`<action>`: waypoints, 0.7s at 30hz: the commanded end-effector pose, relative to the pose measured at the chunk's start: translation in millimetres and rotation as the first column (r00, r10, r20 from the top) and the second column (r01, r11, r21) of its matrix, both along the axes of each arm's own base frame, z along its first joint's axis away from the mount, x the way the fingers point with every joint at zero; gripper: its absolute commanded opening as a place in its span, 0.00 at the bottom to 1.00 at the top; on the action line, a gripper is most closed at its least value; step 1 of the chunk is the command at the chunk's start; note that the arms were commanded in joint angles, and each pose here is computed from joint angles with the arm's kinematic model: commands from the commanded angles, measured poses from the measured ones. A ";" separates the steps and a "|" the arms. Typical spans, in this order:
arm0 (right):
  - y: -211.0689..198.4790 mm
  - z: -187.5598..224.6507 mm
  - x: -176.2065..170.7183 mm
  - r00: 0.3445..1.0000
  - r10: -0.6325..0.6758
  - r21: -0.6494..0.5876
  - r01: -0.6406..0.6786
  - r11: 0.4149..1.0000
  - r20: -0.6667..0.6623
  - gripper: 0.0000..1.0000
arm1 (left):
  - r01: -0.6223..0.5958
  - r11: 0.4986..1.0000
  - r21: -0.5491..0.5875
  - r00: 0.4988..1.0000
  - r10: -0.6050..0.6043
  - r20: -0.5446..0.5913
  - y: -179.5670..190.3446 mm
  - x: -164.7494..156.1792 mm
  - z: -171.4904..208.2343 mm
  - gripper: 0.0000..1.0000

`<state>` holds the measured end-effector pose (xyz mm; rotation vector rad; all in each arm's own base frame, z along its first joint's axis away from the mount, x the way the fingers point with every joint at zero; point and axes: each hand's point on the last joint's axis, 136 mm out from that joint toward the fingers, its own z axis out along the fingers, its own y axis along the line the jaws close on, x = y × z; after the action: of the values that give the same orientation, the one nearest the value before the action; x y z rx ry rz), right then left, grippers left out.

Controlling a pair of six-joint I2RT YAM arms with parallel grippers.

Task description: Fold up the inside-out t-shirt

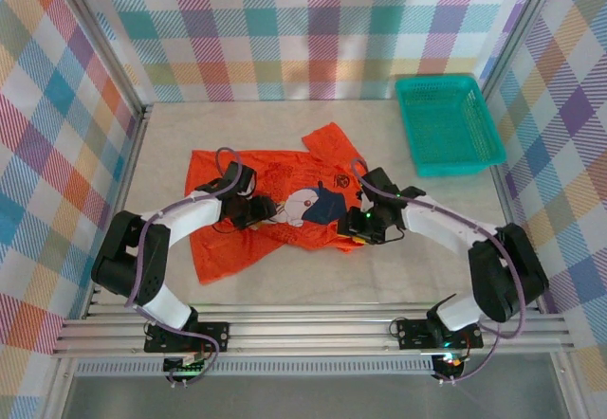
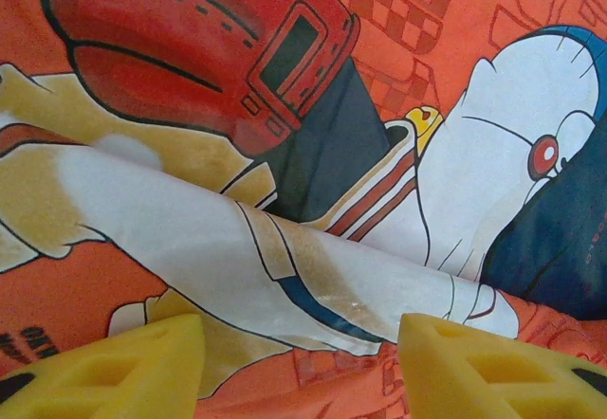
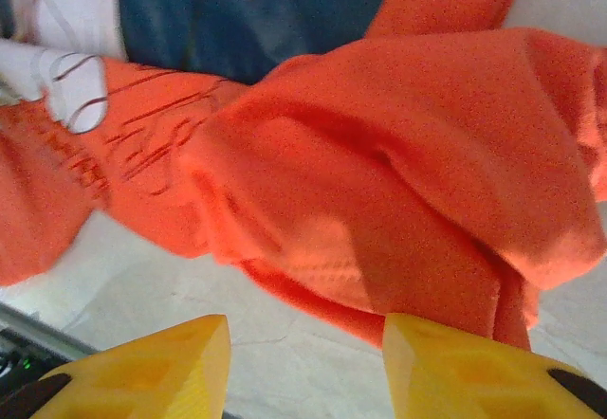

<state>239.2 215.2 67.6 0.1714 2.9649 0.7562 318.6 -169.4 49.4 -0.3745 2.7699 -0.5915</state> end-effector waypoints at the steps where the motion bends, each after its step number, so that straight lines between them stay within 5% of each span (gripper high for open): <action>1: 2.0 -6.9 15.8 1.000 -0.020 -0.035 0.020 0.999 0.017 0.47 | -0.009 1.000 -0.004 1.000 0.009 -0.003 1.3 -1.6 -3.3 0.56; 5: 2.3 -12.2 31.1 0.999 -0.026 -0.079 0.029 0.996 0.038 0.39 | -0.008 1.000 -0.003 1.000 0.008 -0.004 1.8 -2.9 -3.7 0.55; 9: 0.6 -2.9 38.1 0.998 -0.023 -0.104 0.029 0.994 0.058 0.11 | -0.005 1.000 0.010 1.000 0.005 -0.004 4.2 -4.3 -3.9 0.54; 12: -4.7 11.5 35.4 0.997 -0.006 -0.123 0.016 0.992 0.077 0.00 | -0.001 0.999 0.044 1.000 0.001 -0.009 10.3 -6.3 -5.7 0.54; 17: -11.7 59.7 27.1 0.988 0.079 -0.110 -0.065 0.992 0.133 0.00 | -0.019 0.997 0.079 0.998 0.023 -0.057 34.0 -8.5 -16.8 0.52; 21: -5.6 121.6 18.5 0.970 0.133 0.070 -0.150 0.986 0.206 0.00 | -0.058 0.994 0.098 0.993 0.067 -0.099 58.7 -6.1 -31.9 0.51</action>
<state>274.3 210.2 149.2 0.0151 2.8175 0.7072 325.0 -130.1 36.9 -0.4592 2.7824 -0.5129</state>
